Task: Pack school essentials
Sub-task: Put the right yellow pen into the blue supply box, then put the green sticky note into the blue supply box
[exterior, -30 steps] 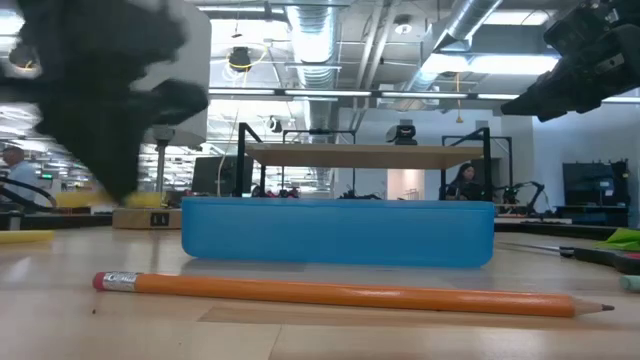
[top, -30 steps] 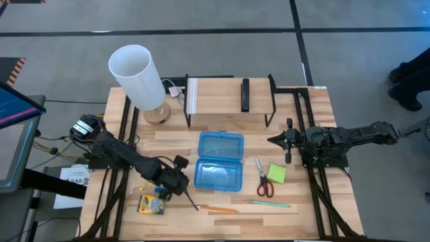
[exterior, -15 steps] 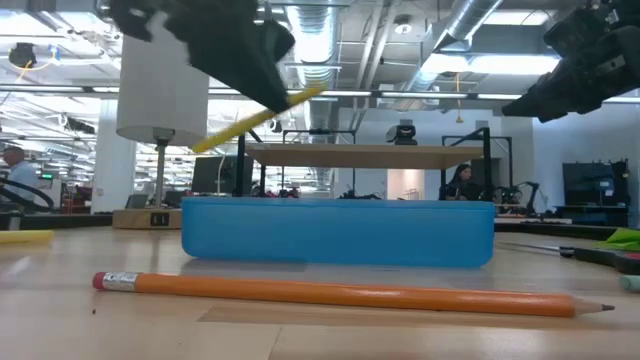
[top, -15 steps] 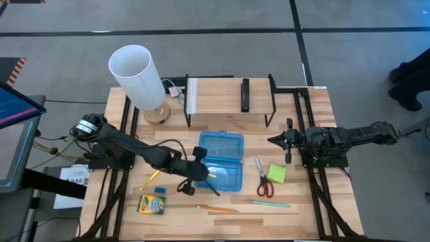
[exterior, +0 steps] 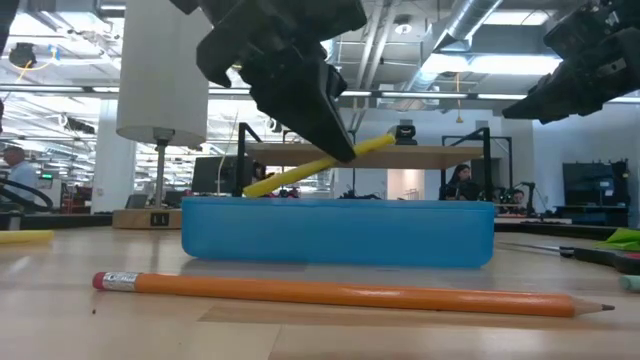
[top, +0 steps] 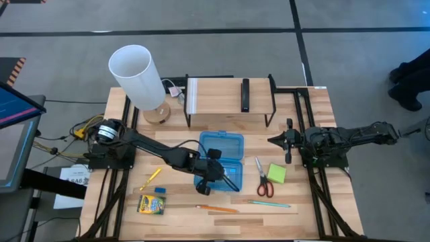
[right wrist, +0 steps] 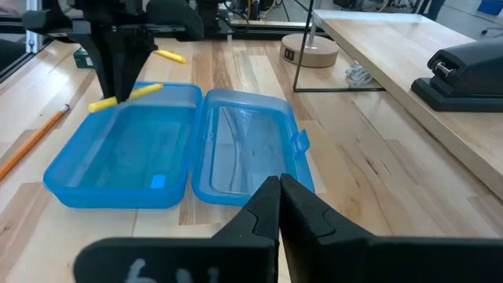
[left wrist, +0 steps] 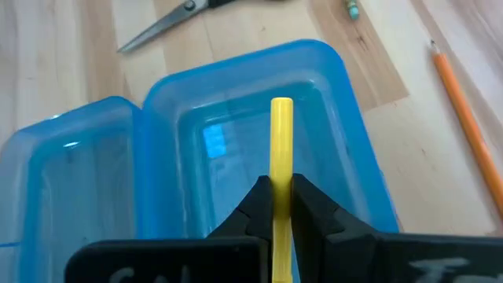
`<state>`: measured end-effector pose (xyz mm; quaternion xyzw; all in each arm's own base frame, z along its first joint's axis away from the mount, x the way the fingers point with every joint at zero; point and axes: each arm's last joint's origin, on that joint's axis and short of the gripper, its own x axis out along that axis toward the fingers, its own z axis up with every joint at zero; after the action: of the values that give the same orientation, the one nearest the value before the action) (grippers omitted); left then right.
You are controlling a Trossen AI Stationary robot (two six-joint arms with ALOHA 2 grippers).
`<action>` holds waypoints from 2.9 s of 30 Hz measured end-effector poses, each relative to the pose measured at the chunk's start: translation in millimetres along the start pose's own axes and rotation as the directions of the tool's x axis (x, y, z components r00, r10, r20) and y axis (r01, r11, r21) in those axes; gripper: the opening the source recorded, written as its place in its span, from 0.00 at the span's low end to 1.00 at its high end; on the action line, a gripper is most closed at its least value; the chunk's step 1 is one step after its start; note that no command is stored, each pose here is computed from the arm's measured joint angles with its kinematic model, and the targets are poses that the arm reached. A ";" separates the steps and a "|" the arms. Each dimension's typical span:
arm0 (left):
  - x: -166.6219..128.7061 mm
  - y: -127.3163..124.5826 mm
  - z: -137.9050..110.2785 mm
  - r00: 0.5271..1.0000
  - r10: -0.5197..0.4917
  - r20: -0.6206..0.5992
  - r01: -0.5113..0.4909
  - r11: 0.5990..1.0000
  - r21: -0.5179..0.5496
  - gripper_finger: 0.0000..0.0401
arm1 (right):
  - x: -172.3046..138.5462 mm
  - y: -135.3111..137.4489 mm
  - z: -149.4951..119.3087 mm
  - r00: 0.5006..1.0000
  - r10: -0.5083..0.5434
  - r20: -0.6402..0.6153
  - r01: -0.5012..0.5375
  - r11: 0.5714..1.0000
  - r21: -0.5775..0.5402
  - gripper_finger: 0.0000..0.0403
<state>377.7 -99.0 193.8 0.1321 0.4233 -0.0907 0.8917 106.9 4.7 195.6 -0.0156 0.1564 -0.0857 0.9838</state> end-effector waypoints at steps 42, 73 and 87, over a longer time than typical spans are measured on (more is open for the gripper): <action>-91.6 -52.6 -2.0 0.989 0.145 0.043 -0.138 0.980 -0.141 0.26 | -0.1 -0.1 -2.1 1.000 0.000 -0.022 0.000 1.000 -0.007 0.07; -128.4 -64.1 -151.2 0.979 0.154 -0.136 -0.204 0.808 -0.553 0.25 | -0.2 -0.2 -5.2 0.999 -0.002 -0.052 0.001 1.000 -0.016 0.07; -137.4 -75.9 -169.3 0.954 0.124 -0.274 -0.269 0.758 -0.594 0.25 | -0.2 -0.2 -5.5 0.998 -0.002 -0.055 0.002 1.000 -0.016 0.07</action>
<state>147.3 -111.2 186.0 -0.1180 0.5078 0.1645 0.8374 105.0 4.5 190.5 -0.0215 0.1840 -0.0858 0.9789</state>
